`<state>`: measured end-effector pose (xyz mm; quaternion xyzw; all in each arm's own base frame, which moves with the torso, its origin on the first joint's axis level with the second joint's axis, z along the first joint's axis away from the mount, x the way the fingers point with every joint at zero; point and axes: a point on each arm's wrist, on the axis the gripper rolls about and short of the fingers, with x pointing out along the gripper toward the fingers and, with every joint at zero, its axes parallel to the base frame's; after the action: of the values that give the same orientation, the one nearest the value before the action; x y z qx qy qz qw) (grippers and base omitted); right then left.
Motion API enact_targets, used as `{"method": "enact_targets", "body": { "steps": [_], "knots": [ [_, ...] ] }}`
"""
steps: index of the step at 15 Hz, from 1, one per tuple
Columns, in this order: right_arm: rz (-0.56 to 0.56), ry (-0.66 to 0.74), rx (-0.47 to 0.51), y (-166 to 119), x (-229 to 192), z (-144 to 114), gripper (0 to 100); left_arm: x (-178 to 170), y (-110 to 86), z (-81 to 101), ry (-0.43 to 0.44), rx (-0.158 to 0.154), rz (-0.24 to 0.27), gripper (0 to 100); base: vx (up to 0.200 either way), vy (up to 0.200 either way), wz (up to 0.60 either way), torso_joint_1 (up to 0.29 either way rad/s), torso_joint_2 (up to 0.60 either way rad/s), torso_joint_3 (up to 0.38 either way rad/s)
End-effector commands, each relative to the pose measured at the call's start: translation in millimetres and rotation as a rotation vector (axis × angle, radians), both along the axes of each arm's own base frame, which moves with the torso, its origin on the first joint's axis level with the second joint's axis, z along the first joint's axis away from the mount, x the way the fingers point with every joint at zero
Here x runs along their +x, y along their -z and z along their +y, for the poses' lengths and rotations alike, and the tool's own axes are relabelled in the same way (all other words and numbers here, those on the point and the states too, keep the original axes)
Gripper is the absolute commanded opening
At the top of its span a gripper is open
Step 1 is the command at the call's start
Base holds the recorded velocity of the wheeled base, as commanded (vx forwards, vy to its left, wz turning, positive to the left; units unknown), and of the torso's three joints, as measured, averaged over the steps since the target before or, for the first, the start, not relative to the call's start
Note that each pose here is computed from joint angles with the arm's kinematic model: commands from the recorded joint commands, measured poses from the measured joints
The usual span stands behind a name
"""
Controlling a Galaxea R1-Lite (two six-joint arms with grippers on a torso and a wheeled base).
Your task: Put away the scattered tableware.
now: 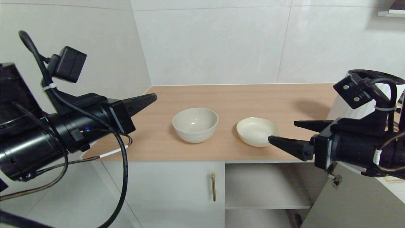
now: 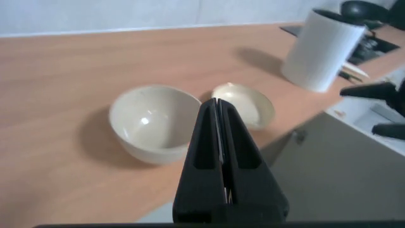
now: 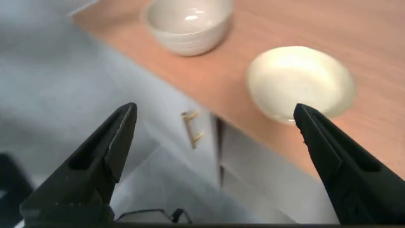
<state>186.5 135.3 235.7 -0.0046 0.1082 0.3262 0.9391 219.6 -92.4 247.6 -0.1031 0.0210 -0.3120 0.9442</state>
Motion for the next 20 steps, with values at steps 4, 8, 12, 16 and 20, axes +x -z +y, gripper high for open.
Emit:
{"method": "enact_targets", "body": {
  "steps": [4,8,12,16,20],
  "knots": [
    [0.119,0.328,0.014,-2,73,18,100,32,-14.0,10.5,-0.108,0.043,0.192,0,0.000,0.000,0.00,0.000,0.00,0.000],
    [0.181,0.451,0.025,9,100,12,100,61,-18.3,4.1,-0.181,0.069,0.386,0,0.000,0.000,0.00,0.000,0.00,0.000],
    [0.168,0.497,0.028,6,101,7,100,91,-19.0,-6.2,-0.353,0.137,0.437,0,0.000,0.000,0.00,0.000,0.00,0.000],
    [0.175,0.498,0.024,9,102,8,100,95,-19.7,-10.5,-0.342,0.143,0.428,0,0.000,0.000,0.00,0.000,0.00,0.000],
    [0.176,0.496,0.020,10,103,8,100,102,-12.2,-12.4,-0.337,0.183,0.433,100,0.000,0.000,0.00,0.000,0.00,0.000]
  ]
}}
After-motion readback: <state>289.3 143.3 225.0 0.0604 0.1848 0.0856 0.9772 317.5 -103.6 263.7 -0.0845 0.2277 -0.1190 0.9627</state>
